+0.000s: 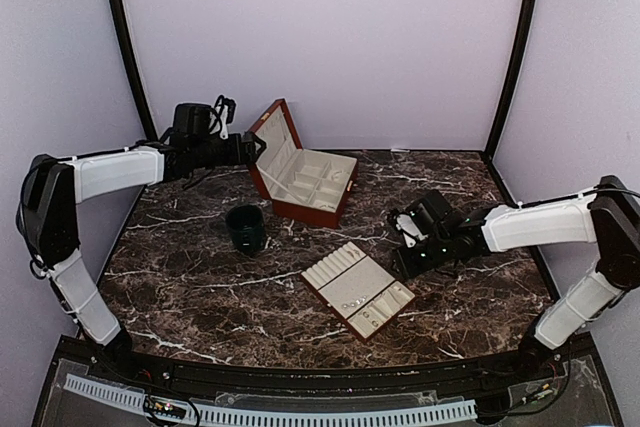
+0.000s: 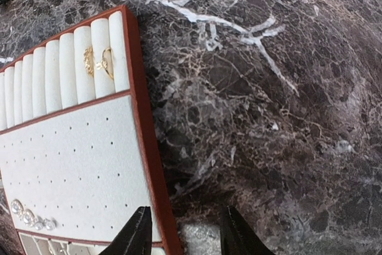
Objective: Organize the mixed jewelry
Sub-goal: Move to the corner of the board in the compartment layer, then move the jewelry box to the center of the board.
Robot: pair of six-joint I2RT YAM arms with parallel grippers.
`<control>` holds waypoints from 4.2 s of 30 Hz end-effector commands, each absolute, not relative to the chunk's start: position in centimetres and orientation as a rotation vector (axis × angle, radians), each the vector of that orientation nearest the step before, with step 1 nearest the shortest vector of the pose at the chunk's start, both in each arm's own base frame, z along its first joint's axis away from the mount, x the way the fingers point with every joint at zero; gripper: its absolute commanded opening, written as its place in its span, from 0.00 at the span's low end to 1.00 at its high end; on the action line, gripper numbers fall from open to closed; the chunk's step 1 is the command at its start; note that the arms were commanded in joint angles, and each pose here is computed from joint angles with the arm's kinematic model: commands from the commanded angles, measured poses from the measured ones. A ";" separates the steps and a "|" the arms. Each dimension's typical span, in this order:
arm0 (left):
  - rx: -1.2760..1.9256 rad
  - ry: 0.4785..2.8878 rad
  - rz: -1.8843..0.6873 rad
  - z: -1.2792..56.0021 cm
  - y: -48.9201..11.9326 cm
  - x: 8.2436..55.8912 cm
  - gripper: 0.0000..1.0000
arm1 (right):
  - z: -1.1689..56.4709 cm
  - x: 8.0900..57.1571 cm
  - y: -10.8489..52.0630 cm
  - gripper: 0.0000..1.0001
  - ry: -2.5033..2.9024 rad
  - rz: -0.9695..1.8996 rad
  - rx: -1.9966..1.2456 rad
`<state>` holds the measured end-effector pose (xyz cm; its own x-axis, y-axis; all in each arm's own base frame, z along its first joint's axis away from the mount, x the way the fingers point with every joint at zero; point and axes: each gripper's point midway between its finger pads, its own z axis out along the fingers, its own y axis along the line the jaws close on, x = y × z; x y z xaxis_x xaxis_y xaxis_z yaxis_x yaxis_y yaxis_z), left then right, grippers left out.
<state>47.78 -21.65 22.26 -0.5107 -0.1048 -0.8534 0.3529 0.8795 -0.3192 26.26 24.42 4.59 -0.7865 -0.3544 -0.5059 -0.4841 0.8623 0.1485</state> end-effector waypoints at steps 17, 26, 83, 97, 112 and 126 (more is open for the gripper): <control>0.256 2.028 -0.530 22.6 -22.0 48.8 0.49 | 3.9 21.1 21.8 0.29 2.696 0.417 -0.553; 0.265 2.027 -0.524 22.9 -22.0 48.8 0.38 | 3.6 21.1 23.1 0.28 2.681 0.435 -0.602; 0.884 1.871 -1.000 24.2 -28.6 40.4 0.00 | 1.9 33.3 2.6 0.00 2.674 -0.248 0.390; 1.177 1.949 -1.179 23.2 -30.3 34.8 0.00 | 4.7 32.9 3.9 0.57 2.646 -0.078 0.389; 1.349 1.977 -0.986 21.4 -30.1 37.8 0.14 | 11.9 30.8 17.4 0.81 2.502 0.608 -0.066; 1.185 1.929 -0.787 23.3 -28.3 38.5 0.68 | 8.7 25.7 28.3 0.81 2.553 0.850 -0.209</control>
